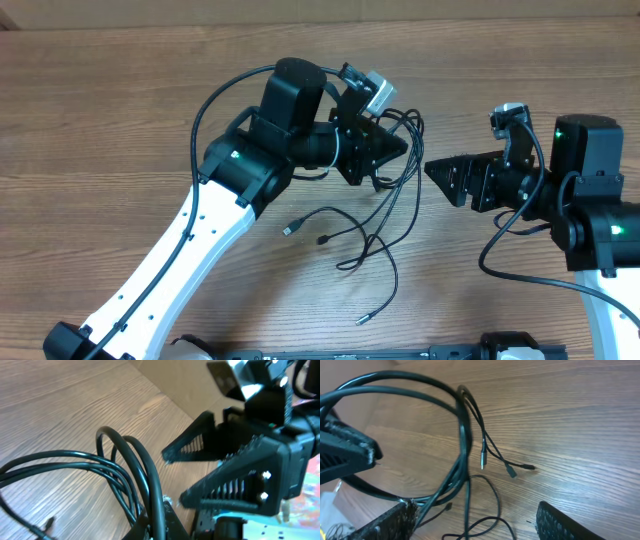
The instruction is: Untangle cables
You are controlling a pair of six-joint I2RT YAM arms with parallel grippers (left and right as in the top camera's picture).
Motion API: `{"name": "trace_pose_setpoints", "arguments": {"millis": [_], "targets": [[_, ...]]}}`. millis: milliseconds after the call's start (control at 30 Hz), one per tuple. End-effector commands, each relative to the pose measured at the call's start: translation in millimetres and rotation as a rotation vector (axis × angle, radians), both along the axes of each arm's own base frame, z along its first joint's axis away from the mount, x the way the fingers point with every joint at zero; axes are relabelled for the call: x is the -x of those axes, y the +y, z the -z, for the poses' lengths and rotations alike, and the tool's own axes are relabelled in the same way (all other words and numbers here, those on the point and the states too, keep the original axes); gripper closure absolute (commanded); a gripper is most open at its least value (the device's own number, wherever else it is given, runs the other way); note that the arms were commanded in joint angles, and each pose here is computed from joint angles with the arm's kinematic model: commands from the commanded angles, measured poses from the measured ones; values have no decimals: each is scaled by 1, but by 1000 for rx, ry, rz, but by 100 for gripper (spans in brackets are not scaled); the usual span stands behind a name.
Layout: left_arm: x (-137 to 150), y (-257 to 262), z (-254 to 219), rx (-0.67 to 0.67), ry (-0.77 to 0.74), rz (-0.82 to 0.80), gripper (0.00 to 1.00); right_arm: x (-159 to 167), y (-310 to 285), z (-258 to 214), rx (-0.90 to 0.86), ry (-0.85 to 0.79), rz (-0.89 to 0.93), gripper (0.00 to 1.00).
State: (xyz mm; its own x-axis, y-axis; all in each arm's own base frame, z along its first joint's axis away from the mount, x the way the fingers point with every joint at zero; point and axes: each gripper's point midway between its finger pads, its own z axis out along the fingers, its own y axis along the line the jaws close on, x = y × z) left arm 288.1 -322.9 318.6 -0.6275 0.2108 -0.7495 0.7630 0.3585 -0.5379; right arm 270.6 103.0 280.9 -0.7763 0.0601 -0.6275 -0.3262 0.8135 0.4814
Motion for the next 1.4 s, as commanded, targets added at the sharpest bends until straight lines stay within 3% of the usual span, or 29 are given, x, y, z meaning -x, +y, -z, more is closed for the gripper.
{"name": "trace_pose_setpoints", "arguments": {"millis": [0, 133, 267, 567, 767, 833, 933, 1067, 1367], "targets": [[12, -17, -16, 62, 21, 43, 96, 1, 6, -9, -17, -46, -50, 25], [21, -28, -22, 81, 2, 72, 96, 0, 6, -10, -16, -48, -50, 28], [23, -31, -24, 94, 31, 69, 95, -1, 6, -10, -16, -54, -50, 45], [23, -31, -24, 97, 53, 60, 96, -1, 6, -10, -16, -54, -50, 96], [23, -31, -25, 103, 60, 56, 96, -1, 6, -10, -16, -54, -50, 96], [25, -32, -28, 113, 58, 72, 96, -1, 6, -10, -16, -54, -50, 87], [29, -34, -34, 141, 52, 102, 96, -1, 6, -11, -16, -57, -50, 83], [28, -34, -36, 145, 46, 104, 96, -1, 6, -11, -16, -58, -50, 95], [28, -34, -36, 145, 45, 102, 96, -2, 5, -11, -12, -57, -46, 96]]}}
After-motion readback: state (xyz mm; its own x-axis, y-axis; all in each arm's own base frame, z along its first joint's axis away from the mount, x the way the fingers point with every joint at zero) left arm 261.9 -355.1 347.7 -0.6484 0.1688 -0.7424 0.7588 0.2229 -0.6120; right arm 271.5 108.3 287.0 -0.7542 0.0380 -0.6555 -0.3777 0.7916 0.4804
